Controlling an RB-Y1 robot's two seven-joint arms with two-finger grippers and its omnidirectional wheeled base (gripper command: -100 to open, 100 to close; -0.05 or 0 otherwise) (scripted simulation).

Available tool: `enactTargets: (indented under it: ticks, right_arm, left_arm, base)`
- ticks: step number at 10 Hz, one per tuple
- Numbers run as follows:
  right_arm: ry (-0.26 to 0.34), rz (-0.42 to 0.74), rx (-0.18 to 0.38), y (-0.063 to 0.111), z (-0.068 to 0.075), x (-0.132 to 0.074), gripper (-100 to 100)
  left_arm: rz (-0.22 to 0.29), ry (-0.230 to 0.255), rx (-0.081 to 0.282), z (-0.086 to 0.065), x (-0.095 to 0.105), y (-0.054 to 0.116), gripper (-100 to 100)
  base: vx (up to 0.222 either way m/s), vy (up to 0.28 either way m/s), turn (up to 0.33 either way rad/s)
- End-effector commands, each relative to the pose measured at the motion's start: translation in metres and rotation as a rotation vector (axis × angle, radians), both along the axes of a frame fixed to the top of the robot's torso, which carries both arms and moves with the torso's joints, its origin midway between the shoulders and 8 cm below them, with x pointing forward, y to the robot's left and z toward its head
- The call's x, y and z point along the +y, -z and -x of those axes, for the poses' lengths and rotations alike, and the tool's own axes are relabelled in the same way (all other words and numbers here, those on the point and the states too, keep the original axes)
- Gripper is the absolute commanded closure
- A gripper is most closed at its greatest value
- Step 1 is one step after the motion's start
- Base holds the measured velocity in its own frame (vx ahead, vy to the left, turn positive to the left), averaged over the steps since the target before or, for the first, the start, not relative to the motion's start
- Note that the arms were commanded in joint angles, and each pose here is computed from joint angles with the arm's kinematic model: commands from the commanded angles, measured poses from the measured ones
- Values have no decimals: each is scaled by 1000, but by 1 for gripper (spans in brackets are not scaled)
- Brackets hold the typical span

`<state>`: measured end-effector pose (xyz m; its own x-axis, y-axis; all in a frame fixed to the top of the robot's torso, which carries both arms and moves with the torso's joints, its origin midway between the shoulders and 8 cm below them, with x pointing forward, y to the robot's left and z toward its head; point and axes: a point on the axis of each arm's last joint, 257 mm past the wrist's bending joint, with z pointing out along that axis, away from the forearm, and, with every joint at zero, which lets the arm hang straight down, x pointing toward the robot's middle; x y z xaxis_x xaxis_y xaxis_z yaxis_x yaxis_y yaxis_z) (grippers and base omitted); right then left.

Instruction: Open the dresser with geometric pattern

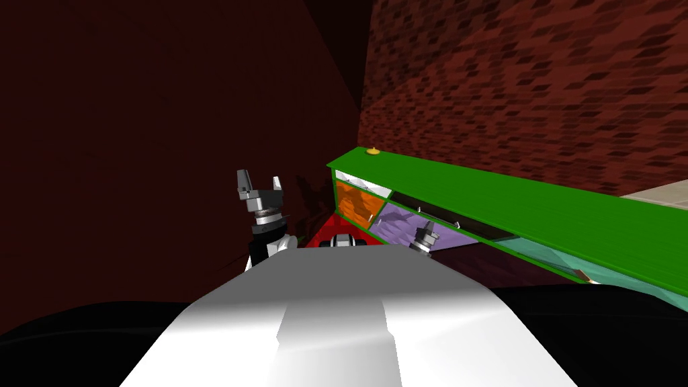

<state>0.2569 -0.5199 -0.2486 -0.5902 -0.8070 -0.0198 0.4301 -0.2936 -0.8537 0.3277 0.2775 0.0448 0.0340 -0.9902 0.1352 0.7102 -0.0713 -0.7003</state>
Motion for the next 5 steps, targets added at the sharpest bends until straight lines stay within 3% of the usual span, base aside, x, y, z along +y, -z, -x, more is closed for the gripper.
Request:
enactTargets:
  ticks: [1,5]
  right_arm:
    - [-31,-44,-27,-3,-14,4,-100]
    - [-102,-145,-80,-9,-47,11,-100]
  left_arm:
    - [0,0,0,0,0,0,0]
    - [0,0,0,0,0,0,0]
  base:
    - [-49,-22,105]
    - [-103,-13,90]
